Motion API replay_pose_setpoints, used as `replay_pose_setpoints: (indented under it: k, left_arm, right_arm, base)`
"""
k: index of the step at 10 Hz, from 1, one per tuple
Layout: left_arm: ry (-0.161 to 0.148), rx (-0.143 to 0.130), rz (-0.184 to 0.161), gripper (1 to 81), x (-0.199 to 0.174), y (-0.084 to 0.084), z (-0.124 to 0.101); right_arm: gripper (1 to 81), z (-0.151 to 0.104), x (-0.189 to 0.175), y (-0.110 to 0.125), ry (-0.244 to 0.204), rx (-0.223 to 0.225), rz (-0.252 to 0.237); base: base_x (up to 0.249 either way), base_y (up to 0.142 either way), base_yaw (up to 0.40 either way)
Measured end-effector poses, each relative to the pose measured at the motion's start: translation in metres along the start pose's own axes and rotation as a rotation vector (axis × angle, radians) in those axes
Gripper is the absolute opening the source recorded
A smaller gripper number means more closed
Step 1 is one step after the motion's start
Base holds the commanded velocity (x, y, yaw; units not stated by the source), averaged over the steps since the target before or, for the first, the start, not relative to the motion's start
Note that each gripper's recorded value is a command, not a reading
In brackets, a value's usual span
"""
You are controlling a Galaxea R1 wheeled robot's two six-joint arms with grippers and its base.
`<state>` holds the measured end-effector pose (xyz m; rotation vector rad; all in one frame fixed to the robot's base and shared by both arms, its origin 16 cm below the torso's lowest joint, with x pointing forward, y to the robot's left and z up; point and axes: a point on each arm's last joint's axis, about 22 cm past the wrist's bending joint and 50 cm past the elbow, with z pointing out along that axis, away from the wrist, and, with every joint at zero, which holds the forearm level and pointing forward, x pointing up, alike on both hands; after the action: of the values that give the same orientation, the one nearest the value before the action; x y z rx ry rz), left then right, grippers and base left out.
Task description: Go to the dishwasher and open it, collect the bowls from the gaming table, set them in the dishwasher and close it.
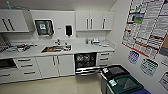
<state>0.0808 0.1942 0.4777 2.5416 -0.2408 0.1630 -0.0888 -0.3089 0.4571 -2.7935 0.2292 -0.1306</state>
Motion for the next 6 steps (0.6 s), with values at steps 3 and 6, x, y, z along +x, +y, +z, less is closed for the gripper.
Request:
replay_pose_setpoints:
  k: [3, 6]
  left_arm:
    - [-0.003, 0.000, -0.002, 1.0, -0.006, 0.001, 0.000]
    - [0.015, -0.006, 0.006, 1.0, 0.012, 0.002, 0.002]
  right_arm:
    - [1.0, 0.000, -0.008, -0.001, -0.008, 0.001, 0.000]
    - [1.0, 0.002, 0.014, -0.001, 0.018, 0.002, -0.008]
  base:
    - [0.105, 0.000, 0.000]
    - [0.105, 0.000, 0.000]
